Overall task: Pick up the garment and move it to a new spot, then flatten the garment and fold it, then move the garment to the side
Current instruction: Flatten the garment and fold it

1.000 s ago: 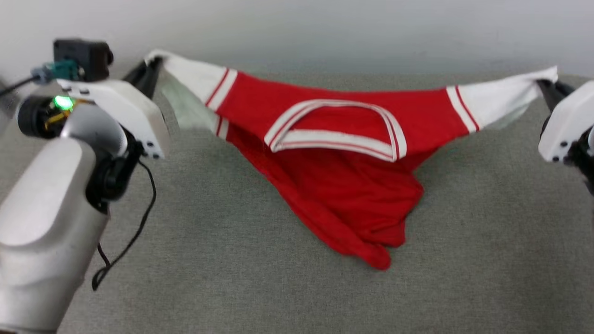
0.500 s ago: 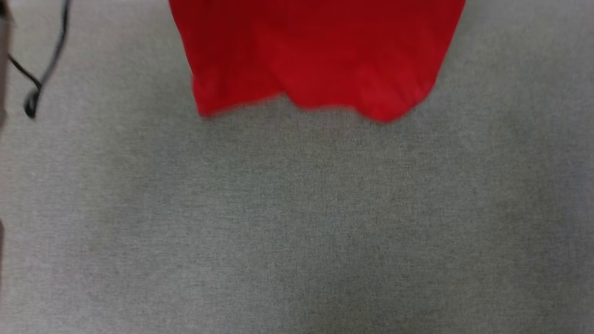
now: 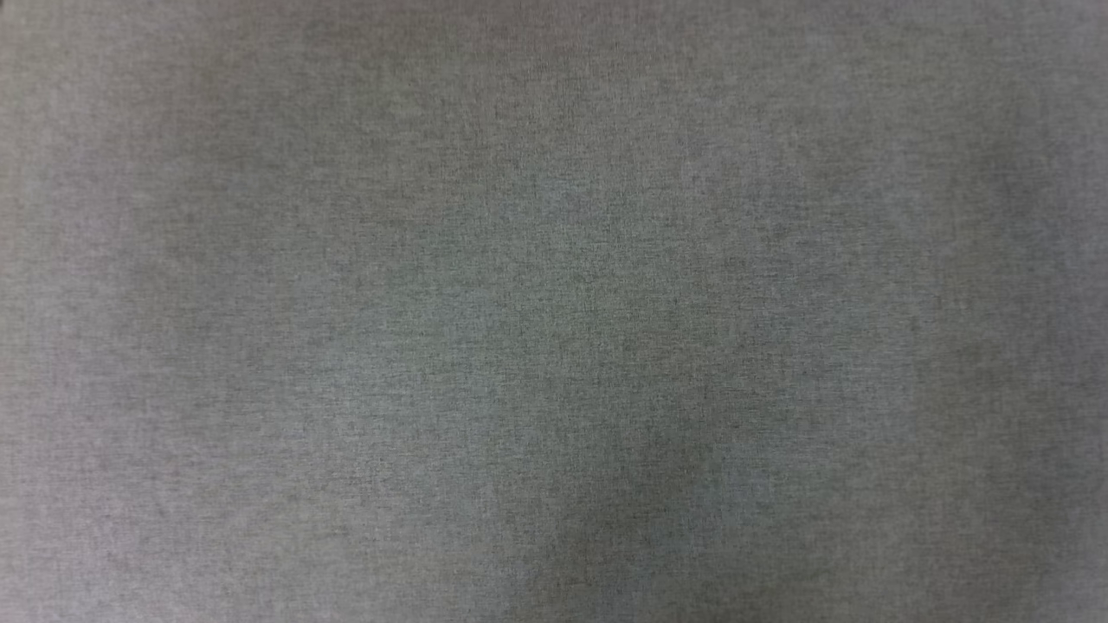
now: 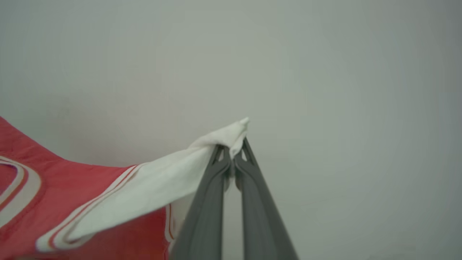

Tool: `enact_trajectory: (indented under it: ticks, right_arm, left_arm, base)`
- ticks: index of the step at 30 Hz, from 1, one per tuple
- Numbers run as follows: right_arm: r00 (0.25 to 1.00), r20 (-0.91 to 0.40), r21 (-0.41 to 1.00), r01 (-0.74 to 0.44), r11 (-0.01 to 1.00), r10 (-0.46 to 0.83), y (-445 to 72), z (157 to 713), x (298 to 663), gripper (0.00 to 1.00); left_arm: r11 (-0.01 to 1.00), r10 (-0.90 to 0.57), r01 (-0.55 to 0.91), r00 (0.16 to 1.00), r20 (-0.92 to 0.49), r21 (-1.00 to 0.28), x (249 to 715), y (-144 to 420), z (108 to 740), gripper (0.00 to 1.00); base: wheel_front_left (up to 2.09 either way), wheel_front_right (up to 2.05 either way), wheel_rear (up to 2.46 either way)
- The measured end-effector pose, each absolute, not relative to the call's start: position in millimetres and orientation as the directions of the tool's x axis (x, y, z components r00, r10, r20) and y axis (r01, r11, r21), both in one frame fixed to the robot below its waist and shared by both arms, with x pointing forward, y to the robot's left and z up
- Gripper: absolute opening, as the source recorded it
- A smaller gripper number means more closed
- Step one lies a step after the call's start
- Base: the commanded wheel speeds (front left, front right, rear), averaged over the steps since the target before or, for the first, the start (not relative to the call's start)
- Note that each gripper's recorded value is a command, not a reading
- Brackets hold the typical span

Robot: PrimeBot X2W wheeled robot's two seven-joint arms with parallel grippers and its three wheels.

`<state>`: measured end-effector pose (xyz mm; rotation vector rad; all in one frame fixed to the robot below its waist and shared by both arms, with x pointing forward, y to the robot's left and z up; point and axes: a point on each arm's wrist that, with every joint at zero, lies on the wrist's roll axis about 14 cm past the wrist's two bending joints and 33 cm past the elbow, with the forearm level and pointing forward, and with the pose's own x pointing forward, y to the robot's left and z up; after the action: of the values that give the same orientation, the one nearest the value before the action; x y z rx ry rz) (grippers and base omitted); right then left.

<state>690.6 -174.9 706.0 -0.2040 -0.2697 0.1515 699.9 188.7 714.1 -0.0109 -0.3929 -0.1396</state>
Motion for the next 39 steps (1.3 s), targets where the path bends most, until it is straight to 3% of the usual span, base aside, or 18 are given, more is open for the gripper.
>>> enact_trajectory:
  ticks: [7,15,24,39]
  right_arm:
    - [0.972,0.118,-0.160,-0.185,0.970,0.205,-156,638,706,0.00]
    - [0.977,-0.028,-0.050,-0.210,0.976,0.209,-152,556,671,0.00]
    - [0.969,-0.153,0.017,-0.195,0.981,0.195,-173,486,586,0.00]
    - [0.951,-0.268,0.087,-0.138,0.987,0.157,-202,449,426,0.00]
  left_arm:
    - [0.986,-0.137,0.154,0.965,0.222,-0.058,713,184,624,0.00]
    - [0.979,-0.132,0.142,0.988,0.074,-0.146,677,182,552,0.00]
    - [0.973,-0.090,0.091,0.996,0.017,-0.214,596,197,513,0.00]
    - [0.983,-0.005,-0.009,0.997,-0.076,-0.182,428,217,480,0.00]
  base:
    - [0.00,0.00,0.00]
    - [0.00,0.00,0.00]
    - [0.00,0.00,0.00]
    - [0.00,0.00,0.00]
